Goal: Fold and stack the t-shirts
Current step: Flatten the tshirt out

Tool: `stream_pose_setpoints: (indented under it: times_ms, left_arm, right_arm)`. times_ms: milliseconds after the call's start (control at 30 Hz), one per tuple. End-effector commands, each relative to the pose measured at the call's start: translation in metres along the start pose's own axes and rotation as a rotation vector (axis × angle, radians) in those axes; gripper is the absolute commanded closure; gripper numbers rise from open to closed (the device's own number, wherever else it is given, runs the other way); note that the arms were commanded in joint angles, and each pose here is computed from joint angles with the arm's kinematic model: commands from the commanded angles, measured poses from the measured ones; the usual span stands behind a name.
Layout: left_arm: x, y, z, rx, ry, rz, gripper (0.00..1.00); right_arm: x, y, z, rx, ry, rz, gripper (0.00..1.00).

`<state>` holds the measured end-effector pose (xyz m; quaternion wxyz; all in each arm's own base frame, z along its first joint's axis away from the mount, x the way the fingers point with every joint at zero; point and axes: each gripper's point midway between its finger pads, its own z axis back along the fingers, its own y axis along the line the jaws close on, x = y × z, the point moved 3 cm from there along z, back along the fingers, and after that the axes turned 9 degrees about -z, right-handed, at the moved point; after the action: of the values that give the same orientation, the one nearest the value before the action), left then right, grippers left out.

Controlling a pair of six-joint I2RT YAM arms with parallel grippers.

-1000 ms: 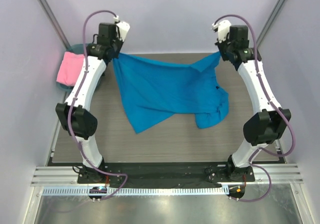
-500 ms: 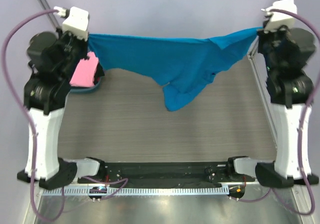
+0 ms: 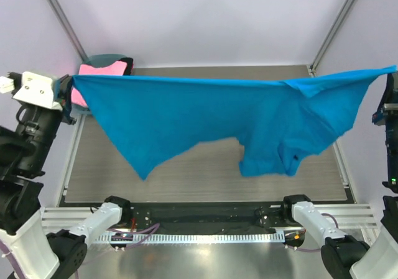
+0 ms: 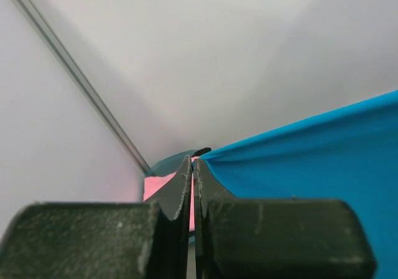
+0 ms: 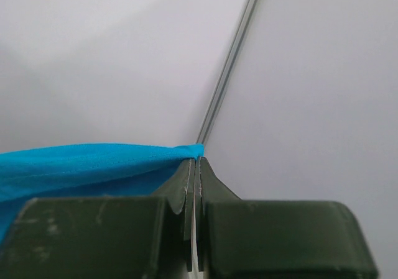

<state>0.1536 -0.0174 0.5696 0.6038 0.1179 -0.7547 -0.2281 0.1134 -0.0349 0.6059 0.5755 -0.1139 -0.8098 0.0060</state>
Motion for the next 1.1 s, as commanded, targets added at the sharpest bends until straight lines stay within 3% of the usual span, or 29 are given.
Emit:
stream_pose_setpoints:
  times_ms: [0, 167, 367, 500, 567, 600, 700, 867, 1067]
  left_arm:
    - [0.001, 0.012, -0.008, 0.051, 0.023, -0.051, 1.0]
    - [-0.02, 0.0, -0.057, 0.008, 0.103, -0.105, 1.0]
    - [-0.095, -0.047, -0.128, -0.099, 0.251, -0.134, 1.0]
    - [-0.133, -0.091, -0.155, -0.247, 0.34, -0.028, 0.99]
    - [-0.142, -0.122, -0.156, -0.382, 0.357, 0.094, 0.86]
    - [-0.147, -0.137, -0.154, -0.452, 0.369, 0.128, 0.65]
    - [-0.165, -0.177, -0.158, -0.579, 0.426, 0.233, 0.52]
    - [-0.179, -0.224, -0.177, -0.695, 0.521, 0.339, 0.49]
    - [-0.183, -0.313, -0.167, -0.93, 0.582, 0.275, 0.45]
  right_arm:
    - [0.001, -0.013, -0.012, -0.081, 0.004, 0.092, 0.99]
    - [-0.025, -0.003, -0.056, -0.092, 0.051, 0.167, 0.99]
    - [-0.115, 0.04, -0.126, 0.022, 0.19, 0.212, 0.99]
    - [-0.172, 0.069, -0.152, 0.12, 0.309, 0.199, 0.99]
    - [-0.196, 0.081, -0.163, 0.156, 0.366, 0.192, 0.99]
    - [-0.206, 0.086, -0.167, 0.182, 0.384, 0.192, 0.99]
    - [-0.246, 0.102, -0.182, 0.236, 0.465, 0.215, 0.99]
    - [-0.29, 0.125, -0.227, 0.265, 0.526, 0.202, 0.99]
    - [-0.362, 0.151, -0.322, 0.177, 0.568, 0.172, 0.99]
